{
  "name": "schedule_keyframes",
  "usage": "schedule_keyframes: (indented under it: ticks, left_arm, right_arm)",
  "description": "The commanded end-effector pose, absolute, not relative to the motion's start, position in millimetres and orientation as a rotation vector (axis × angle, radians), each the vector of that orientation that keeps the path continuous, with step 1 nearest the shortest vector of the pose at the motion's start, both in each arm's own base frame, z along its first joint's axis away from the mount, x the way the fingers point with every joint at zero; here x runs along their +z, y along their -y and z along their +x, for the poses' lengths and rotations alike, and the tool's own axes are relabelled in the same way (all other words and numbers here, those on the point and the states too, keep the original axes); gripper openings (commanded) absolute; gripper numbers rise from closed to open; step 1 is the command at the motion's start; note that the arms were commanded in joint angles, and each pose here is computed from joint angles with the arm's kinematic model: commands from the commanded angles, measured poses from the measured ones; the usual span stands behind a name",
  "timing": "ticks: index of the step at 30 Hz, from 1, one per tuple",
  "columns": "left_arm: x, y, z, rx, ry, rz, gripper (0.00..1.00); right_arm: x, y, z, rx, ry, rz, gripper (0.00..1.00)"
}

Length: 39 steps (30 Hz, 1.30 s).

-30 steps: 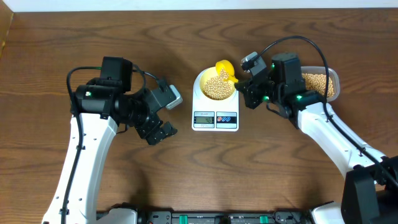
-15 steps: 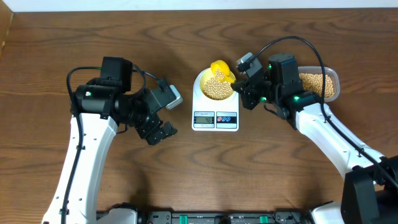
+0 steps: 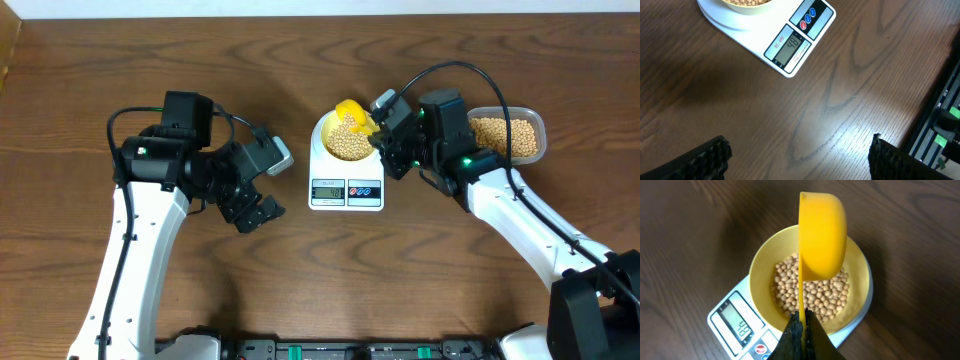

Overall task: Scoop item into bowl and weigh 50g on scale
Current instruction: 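Tilt the scoop further with the right gripper to add soybeans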

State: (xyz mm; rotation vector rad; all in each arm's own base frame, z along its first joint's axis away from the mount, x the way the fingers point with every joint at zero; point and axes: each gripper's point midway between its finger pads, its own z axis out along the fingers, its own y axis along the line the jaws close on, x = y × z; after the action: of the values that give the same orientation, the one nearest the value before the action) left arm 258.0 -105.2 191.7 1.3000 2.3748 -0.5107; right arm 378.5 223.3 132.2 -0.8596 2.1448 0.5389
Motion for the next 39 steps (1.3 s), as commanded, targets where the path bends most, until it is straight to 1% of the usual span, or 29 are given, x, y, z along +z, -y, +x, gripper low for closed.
schedule_keyframes:
  ticks: [1, 26, 39]
  left_arm:
    - [189.9, 104.7, 256.4, -0.505, -2.376, 1.314, 0.90]
    - [189.9, 104.7, 256.4, -0.506, -2.376, 1.314, 0.90]
    - [189.9, 104.7, 256.4, -0.506, -2.376, 1.314, 0.90]
  right_arm:
    - [139.0, -223.0, 382.4, 0.499, -2.113, -0.878, 0.01]
    - [139.4, -223.2, 382.9, 0.500, -2.111, -0.876, 0.01]
    - [140.2, -224.6, 381.8, 0.594, -2.183, -0.727, 0.01]
